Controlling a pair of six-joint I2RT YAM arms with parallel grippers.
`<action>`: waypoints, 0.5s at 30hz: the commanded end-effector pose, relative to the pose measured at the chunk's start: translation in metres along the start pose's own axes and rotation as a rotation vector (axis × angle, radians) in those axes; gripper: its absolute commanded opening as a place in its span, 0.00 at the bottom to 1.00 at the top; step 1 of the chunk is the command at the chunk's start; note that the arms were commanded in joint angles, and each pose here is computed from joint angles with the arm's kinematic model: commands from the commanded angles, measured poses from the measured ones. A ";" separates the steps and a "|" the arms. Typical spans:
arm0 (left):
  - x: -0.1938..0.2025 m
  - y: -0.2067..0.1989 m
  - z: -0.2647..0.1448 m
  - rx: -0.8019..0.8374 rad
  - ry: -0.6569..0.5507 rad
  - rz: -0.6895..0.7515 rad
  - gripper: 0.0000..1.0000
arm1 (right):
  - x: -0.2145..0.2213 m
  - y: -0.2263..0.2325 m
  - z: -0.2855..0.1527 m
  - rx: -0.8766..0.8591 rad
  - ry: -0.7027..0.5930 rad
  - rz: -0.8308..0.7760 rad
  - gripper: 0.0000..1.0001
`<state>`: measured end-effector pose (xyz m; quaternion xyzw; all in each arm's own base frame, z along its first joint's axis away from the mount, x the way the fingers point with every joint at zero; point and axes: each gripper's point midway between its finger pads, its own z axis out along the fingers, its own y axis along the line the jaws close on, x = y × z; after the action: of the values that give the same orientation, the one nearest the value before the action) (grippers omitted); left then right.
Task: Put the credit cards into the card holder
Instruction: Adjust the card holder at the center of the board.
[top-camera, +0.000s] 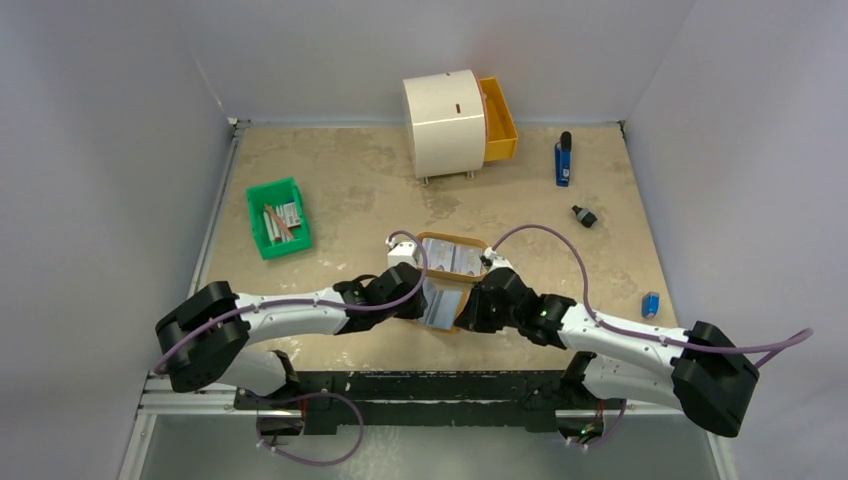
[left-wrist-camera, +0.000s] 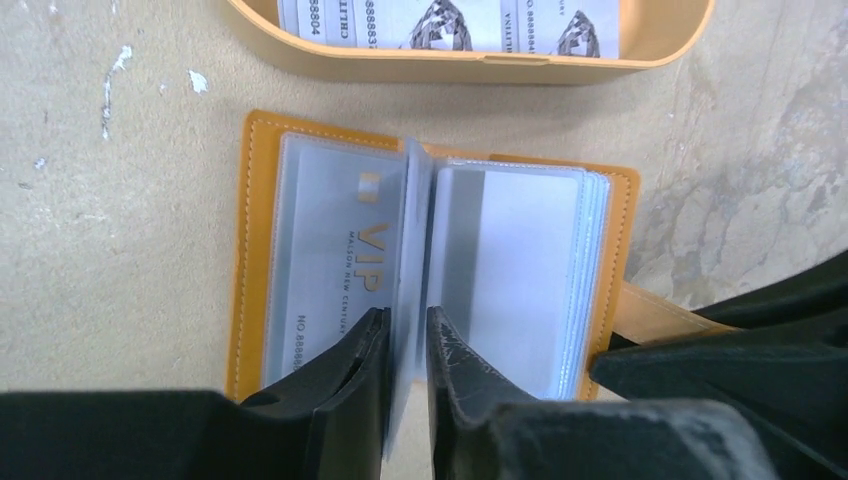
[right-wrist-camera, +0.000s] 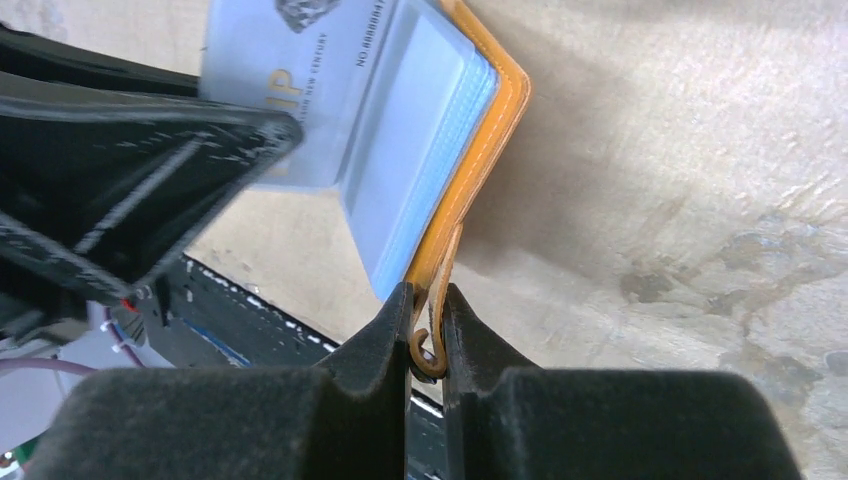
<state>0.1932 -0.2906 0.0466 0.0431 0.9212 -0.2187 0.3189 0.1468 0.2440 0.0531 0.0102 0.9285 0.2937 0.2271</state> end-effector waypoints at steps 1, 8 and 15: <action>-0.013 -0.003 -0.009 0.017 -0.058 -0.031 0.13 | 0.004 -0.013 0.001 0.048 -0.008 0.016 0.00; 0.002 0.012 -0.010 -0.008 -0.042 -0.092 0.00 | 0.005 -0.012 0.000 0.012 -0.028 0.057 0.00; 0.010 0.022 -0.019 -0.015 -0.071 -0.198 0.00 | 0.003 -0.001 0.003 -0.075 -0.059 0.119 0.37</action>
<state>0.1817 -0.2740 0.0464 -0.0202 0.9139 -0.2472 0.3213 0.1392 0.2356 0.0411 0.0441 0.9246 0.3063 0.2221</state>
